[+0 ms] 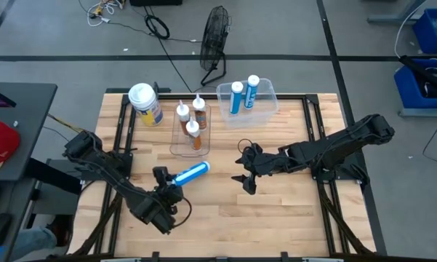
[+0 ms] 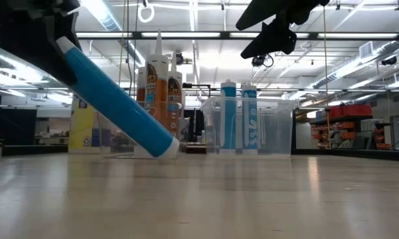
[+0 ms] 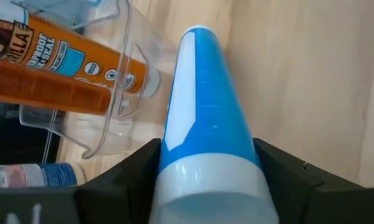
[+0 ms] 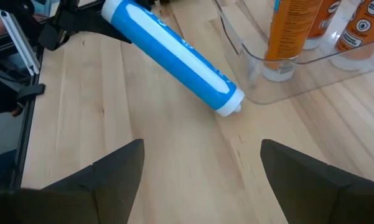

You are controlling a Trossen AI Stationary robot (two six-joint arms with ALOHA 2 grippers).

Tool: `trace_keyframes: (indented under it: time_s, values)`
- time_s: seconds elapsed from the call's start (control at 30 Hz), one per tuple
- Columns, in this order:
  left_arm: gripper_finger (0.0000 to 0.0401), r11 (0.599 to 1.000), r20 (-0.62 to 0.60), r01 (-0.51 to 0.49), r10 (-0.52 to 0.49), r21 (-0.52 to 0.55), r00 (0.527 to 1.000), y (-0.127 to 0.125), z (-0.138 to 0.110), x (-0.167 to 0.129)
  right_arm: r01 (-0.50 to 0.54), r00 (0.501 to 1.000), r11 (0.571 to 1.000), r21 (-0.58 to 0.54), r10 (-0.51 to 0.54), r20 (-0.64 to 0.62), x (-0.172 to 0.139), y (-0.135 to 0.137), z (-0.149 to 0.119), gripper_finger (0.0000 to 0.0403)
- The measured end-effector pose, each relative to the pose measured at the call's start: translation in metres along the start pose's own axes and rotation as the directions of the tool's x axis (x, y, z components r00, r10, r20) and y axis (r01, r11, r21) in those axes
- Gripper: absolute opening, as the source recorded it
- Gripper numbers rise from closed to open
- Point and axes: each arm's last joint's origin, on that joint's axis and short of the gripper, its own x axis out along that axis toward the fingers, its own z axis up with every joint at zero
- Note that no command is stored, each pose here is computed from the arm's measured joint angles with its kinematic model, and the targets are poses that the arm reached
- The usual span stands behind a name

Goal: Pick & place silicon tubes, Sealant and Lysol wipes
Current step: Put the blue sealant into the white bin

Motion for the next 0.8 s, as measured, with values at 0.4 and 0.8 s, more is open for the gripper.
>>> trace_keyframes:
  time_s: [0.4, 0.8]
  values:
    - [0.0224, 0.984, -0.102, 0.170, -0.176, -0.060, 0.979, -0.015, -0.012, -0.014, -0.001, 1.000, 1.000, 0.008, 0.001, 0.001, 0.000, 0.000, 0.000, 0.0327]
    - [0.0224, 0.924, -0.253, 0.367, -0.381, -0.102, 0.889, -0.041, -0.038, 0.016, -0.002, 1.000, 1.000, 0.009, 0.002, 0.004, 0.000, 0.000, 0.000, 0.0327]
